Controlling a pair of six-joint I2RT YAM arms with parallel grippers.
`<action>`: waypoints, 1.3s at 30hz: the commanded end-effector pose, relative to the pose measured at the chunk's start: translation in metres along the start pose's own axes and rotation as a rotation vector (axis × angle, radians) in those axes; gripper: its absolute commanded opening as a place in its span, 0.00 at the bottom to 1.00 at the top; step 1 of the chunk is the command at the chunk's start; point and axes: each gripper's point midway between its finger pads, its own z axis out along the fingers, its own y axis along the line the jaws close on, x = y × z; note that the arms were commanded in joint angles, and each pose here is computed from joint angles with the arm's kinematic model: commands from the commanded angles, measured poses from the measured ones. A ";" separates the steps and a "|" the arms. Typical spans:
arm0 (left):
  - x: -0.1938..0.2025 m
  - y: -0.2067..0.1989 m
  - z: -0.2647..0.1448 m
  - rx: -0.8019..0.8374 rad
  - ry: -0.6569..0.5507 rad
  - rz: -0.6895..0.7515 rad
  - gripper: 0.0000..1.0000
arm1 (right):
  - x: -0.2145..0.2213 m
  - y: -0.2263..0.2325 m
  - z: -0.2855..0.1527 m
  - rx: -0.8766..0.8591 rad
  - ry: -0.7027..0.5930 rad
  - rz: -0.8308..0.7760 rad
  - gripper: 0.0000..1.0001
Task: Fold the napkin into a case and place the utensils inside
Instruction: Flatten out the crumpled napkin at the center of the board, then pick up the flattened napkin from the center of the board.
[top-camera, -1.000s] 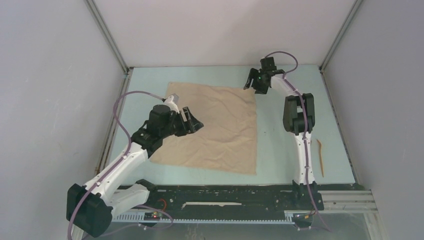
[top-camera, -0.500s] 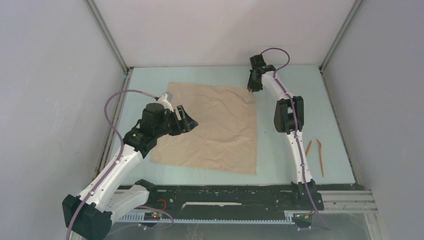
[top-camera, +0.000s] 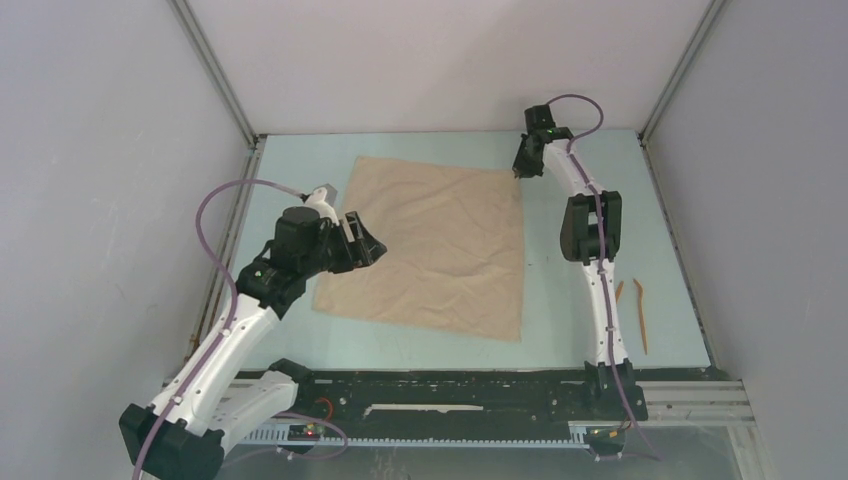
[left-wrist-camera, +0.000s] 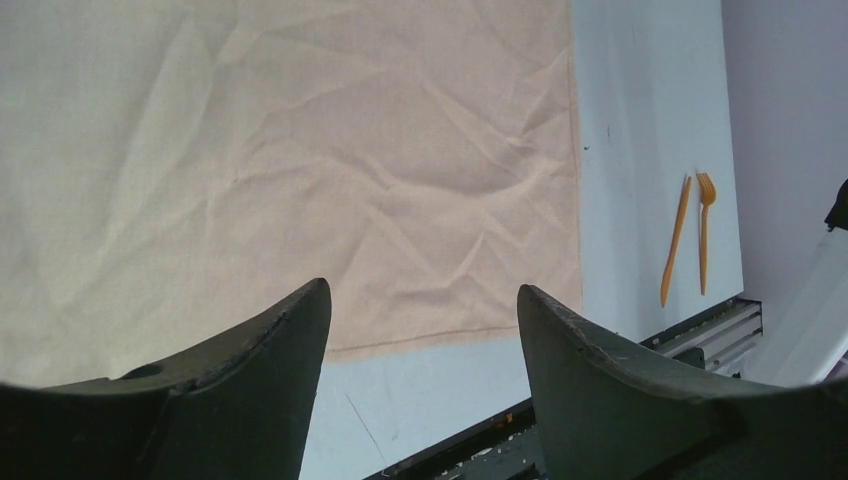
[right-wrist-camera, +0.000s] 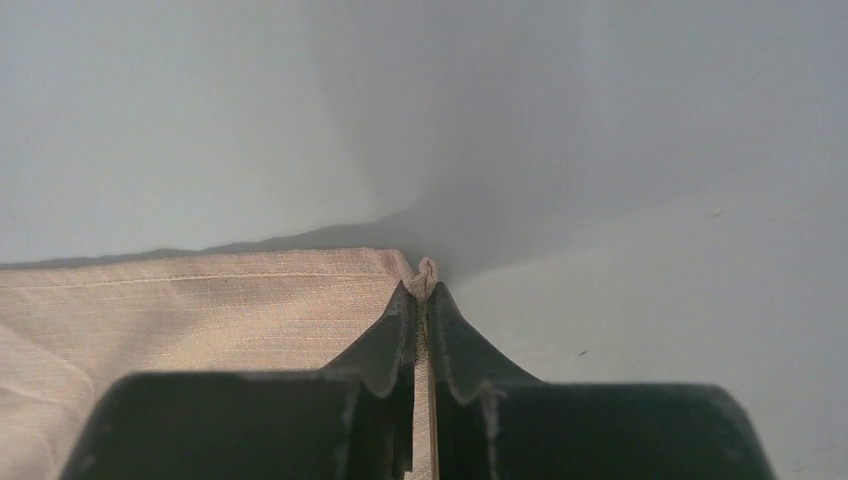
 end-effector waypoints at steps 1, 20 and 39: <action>0.003 0.001 0.004 0.012 0.010 0.018 0.75 | -0.049 0.011 -0.003 -0.083 -0.146 0.001 0.03; 0.031 0.067 0.026 -0.306 0.114 -0.148 0.74 | 0.154 -0.045 -0.203 0.152 0.121 0.052 0.82; 0.025 0.078 0.037 -0.357 0.089 -0.140 0.69 | 0.310 -0.074 -0.213 0.128 0.309 0.280 0.71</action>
